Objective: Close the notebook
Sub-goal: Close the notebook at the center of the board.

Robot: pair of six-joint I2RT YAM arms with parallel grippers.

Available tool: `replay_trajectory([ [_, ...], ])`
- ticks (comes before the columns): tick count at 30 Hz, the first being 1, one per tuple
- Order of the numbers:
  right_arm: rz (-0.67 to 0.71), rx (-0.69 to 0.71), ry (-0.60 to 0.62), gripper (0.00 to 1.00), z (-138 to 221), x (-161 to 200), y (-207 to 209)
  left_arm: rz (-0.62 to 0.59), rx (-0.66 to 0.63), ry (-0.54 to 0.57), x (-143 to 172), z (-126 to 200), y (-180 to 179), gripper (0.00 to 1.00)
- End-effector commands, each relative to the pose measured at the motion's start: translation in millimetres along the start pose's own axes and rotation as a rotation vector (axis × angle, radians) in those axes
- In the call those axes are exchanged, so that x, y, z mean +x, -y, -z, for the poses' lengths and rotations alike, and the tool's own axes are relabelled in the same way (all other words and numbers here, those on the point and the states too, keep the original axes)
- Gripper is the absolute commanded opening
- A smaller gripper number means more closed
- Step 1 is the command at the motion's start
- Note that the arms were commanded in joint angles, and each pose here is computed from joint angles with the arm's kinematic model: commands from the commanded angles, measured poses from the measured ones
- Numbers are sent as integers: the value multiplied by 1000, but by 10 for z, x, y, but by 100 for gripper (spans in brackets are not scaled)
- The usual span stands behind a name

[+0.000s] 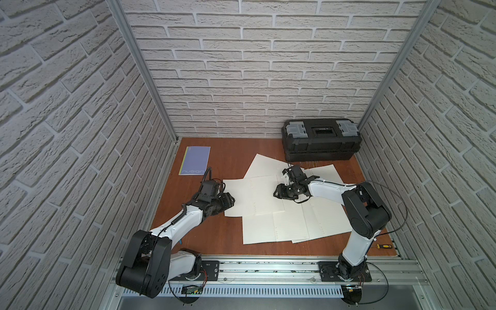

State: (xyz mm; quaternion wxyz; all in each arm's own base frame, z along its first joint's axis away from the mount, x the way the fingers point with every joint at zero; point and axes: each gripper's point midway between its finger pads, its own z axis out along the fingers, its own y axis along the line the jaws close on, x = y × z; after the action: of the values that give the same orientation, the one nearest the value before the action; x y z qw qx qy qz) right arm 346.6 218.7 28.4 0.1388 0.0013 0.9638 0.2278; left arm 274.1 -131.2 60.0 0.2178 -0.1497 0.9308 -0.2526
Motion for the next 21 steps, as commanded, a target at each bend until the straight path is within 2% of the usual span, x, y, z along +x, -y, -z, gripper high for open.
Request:
replay_trajectory([
  [1, 2, -19, -20, 50, -49, 95, -60, -3, 68, -3, 1, 58, 163, 64],
  [21, 2, -24, -27, 49, -69, 112, -71, 3, 165, 28, -84, 195, 389, 63],
])
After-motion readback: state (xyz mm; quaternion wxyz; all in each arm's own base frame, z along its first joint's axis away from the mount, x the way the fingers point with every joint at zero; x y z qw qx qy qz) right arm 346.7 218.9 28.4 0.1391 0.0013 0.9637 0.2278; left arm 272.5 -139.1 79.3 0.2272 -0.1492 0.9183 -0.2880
